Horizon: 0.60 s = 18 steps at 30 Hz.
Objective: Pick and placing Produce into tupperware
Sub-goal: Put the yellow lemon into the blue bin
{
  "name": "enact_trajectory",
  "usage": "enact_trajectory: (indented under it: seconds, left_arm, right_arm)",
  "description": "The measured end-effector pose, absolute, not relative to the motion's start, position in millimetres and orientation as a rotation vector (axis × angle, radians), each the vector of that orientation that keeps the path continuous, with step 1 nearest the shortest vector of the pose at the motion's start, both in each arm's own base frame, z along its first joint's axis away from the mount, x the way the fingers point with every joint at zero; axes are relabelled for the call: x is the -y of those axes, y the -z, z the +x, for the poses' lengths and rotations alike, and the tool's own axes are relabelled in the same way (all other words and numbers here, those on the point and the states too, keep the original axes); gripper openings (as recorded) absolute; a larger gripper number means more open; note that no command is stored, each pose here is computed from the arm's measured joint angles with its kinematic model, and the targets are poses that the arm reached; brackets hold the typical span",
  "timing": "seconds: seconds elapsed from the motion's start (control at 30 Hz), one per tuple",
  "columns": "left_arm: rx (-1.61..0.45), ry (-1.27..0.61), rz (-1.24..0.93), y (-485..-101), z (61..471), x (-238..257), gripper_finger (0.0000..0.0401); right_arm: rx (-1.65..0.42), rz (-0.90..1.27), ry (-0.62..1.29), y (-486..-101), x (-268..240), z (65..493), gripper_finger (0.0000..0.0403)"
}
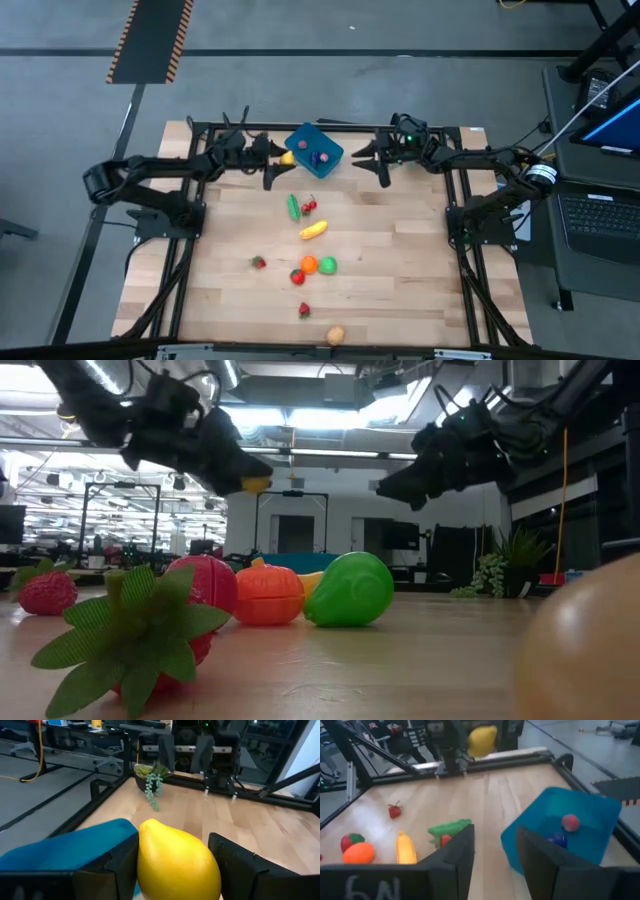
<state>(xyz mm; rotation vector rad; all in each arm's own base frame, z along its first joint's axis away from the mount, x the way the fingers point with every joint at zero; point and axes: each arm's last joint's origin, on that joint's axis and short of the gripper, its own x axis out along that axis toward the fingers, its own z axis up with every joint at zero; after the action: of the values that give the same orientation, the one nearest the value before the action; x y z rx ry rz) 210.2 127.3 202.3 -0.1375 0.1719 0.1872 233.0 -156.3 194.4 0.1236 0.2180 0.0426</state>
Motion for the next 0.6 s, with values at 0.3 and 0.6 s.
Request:
enact_trajectory:
  seconds: [0.3,0.6]
  left_arm:
    - [-0.277,-0.197,-0.120,-199,260,-170,0.0205]
    - [-0.405,-0.294,-0.151,-206,287,-216,0.0205]
  right_arm:
    - [-0.255,0.120,-0.048,-185,153,229,0.0145]
    - [-0.344,0.137,-0.032,-176,152,226,0.0145]
